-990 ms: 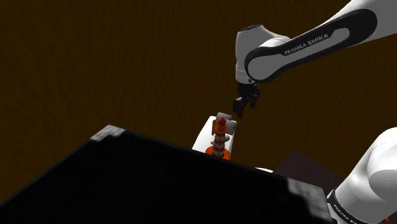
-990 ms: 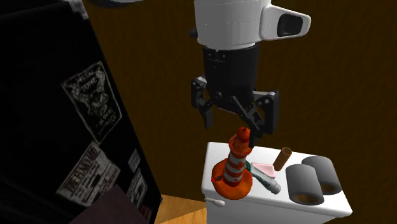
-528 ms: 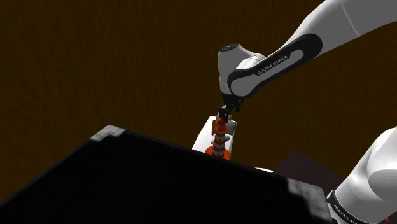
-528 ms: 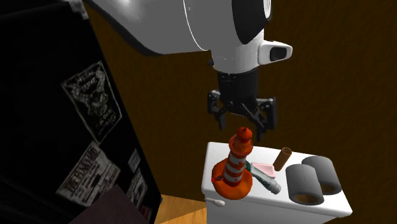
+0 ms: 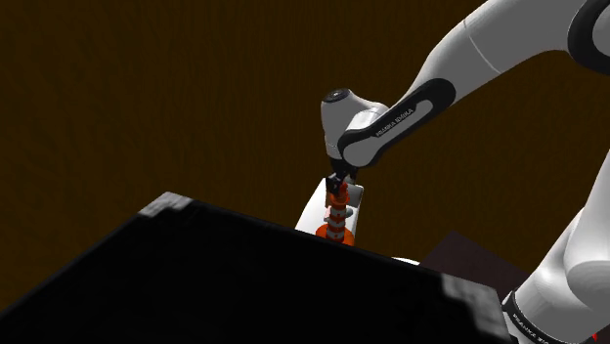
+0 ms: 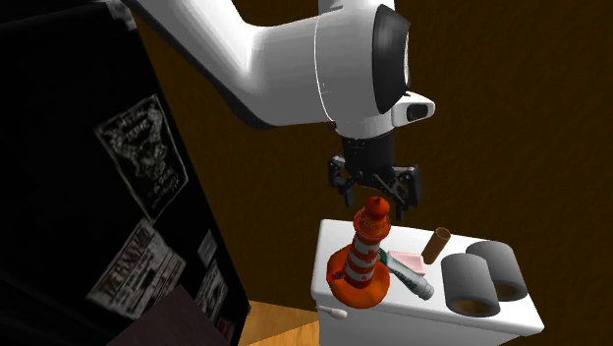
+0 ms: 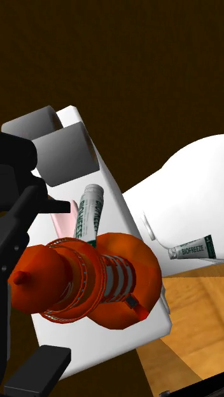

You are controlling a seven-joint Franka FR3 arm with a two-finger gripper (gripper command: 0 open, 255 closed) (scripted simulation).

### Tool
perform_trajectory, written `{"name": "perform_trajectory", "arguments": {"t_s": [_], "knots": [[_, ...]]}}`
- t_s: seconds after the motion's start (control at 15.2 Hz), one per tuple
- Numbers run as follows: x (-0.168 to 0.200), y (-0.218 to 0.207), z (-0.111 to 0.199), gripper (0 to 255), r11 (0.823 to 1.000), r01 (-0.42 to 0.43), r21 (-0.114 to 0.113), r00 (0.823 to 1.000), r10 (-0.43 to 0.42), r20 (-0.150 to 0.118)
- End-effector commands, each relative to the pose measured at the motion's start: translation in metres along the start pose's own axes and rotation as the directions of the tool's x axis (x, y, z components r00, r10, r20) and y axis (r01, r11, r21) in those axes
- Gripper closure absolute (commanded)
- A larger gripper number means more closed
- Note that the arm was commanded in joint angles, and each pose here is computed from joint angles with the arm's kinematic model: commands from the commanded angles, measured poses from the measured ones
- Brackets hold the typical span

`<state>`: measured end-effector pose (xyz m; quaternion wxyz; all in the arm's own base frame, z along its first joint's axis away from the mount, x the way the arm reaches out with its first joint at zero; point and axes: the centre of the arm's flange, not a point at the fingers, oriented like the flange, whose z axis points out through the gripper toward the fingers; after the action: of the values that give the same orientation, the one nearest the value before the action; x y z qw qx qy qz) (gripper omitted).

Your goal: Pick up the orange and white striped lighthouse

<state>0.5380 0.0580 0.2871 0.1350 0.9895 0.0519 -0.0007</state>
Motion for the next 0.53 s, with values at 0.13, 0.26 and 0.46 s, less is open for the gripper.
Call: {"name": "perform_trajectory", "arguments": {"t_s": [0.13,0.26,0.46], "knots": [[0.0006,-0.0054,0.0178,0,1.0,0.0,0.0,1.0,0.0,-0.001],[0.0006,-0.0056,0.017,255,1.0,0.0,0.0,1.0,0.0,-0.001],[0.0007,-0.0055,0.0171,255,1.0,0.0,0.0,1.0,0.0,-0.001]]}}
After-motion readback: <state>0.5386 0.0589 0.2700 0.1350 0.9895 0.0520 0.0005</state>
